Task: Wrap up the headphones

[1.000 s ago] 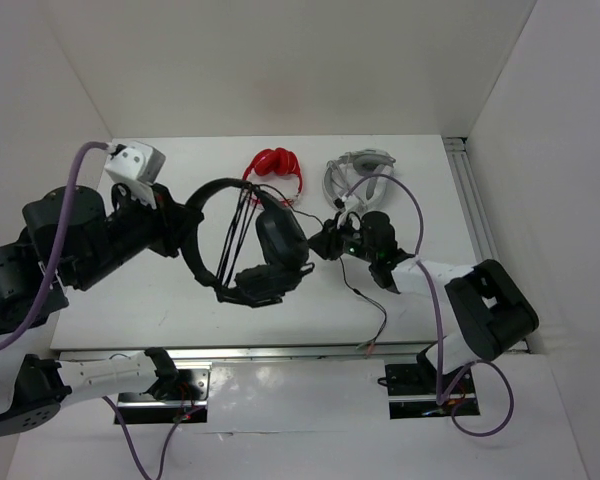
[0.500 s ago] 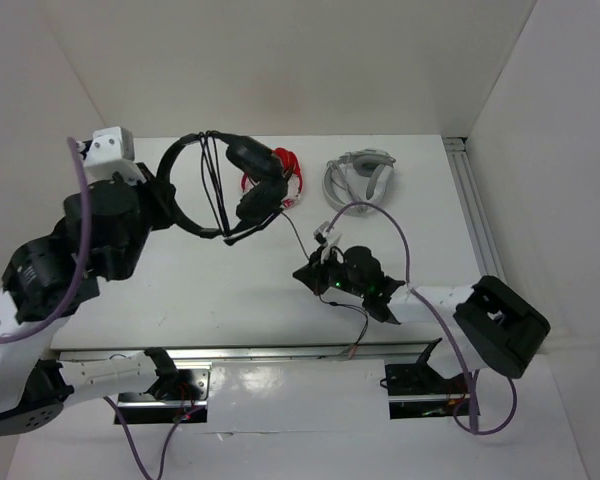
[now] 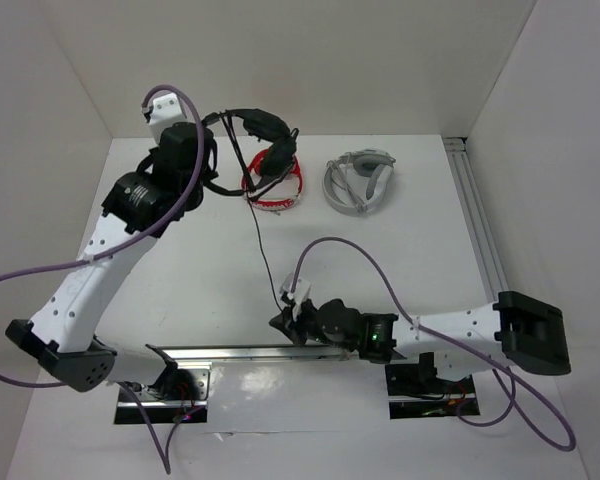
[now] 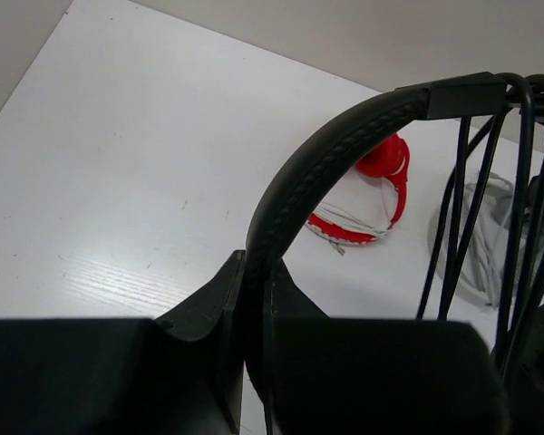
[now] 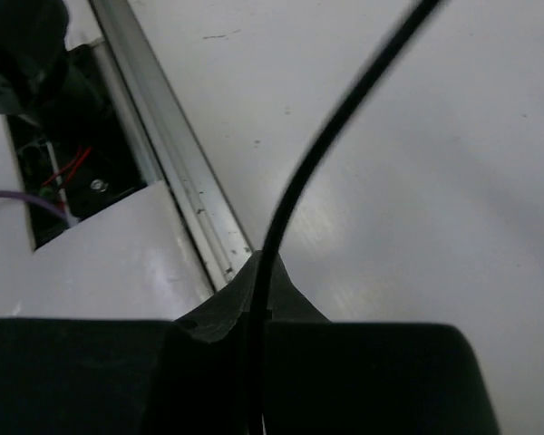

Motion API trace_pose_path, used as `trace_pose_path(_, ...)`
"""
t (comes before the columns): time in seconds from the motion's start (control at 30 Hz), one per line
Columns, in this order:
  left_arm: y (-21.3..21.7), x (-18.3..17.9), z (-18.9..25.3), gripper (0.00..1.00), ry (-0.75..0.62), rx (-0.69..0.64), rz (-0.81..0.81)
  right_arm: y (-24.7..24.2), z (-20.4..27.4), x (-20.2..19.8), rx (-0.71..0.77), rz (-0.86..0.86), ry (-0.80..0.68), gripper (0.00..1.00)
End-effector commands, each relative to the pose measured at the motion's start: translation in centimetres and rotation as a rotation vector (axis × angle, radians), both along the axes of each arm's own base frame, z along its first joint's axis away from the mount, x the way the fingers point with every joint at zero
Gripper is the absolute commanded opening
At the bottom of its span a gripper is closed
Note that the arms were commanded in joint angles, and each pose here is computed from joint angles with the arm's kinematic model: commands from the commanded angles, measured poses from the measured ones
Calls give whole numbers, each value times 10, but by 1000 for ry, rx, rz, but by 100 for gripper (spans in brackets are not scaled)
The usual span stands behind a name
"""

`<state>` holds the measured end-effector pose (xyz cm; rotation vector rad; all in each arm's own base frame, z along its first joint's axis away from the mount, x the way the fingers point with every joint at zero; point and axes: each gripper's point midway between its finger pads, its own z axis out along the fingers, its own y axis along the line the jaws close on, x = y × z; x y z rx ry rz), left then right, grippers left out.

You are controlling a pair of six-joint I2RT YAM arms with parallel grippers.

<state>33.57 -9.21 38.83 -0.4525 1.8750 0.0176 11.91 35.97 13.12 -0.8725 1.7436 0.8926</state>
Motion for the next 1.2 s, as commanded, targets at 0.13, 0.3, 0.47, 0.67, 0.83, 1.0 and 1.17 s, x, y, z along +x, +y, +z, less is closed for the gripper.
trace_pose_path(0.13, 47, 47, -16, 0, -59, -123, 97, 11, 63, -65, 73, 52, -128, 0)
trace_pose_path(0.3, 70, 48, -40, 0, -25, -66, 138, 16, 93, -76, 68, 37, -178, 0)
trace_pose_path(0.47, 60, 39, -61, 0, 43, 55, 103, 23, 122, -75, 16, 39, -278, 0)
trace_pose_path(0.67, 35, 2, -63, 0, 38, 144, 92, 39, 163, -65, 7, 45, -325, 0)
trace_pose_path(0.83, 33, -7, -69, 0, 88, 236, 135, 60, 204, -81, 65, 148, -356, 0)
trace_pose_path(1.0, 25, -15, -74, 0, 117, 276, 38, 39, 229, -53, -13, 30, -452, 0)
trace_pose_path(1.17, 1, -26, -88, 0, 149, 299, -228, -3, 264, -8, -124, -113, -552, 0)
